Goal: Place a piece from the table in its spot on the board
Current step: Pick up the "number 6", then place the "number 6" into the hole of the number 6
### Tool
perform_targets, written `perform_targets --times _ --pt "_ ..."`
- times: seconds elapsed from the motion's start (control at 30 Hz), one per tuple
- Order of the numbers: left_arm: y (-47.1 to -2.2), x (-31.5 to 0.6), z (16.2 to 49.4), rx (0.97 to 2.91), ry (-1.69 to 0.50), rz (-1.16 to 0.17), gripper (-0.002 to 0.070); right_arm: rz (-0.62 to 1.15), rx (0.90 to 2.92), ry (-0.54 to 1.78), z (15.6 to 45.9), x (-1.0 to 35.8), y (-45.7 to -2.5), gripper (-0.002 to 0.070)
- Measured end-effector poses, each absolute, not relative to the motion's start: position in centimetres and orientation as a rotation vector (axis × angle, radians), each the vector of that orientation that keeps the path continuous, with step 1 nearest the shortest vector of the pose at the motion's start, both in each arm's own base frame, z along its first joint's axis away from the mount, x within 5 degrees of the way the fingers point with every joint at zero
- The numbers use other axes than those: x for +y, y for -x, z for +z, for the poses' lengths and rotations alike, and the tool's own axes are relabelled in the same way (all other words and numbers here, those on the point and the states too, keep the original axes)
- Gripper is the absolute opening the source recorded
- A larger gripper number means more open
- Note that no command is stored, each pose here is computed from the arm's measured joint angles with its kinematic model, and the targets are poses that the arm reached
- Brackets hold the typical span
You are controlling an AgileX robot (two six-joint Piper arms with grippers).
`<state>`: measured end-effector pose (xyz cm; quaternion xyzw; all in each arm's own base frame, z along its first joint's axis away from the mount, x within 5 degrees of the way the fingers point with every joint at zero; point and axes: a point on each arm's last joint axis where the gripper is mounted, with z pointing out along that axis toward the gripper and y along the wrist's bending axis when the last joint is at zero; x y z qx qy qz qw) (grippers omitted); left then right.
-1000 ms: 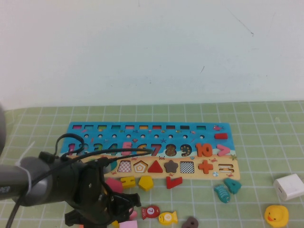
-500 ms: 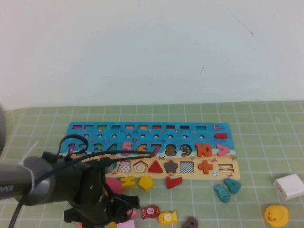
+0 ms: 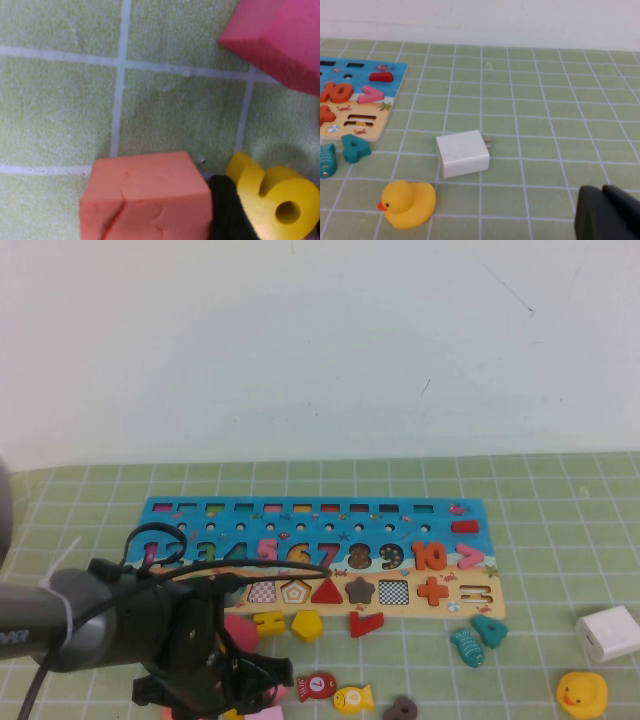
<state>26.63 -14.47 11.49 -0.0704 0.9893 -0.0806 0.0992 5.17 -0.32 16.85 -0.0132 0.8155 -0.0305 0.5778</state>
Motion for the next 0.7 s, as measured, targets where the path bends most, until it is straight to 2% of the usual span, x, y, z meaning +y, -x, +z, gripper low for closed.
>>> perform_targets --times 0.2,0.7 --pt "-27.2 -14.7 11.9 2.919 -0.006 -0.206 0.0323 -0.071 1.908 0.031 16.8 -0.3 -5.2 0.0001" --pt "-30.7 -16.0 16.3 2.777 -0.720 -0.050 0.0323 -0.071 1.908 0.031 16.8 -0.3 -5.2 0.0001"
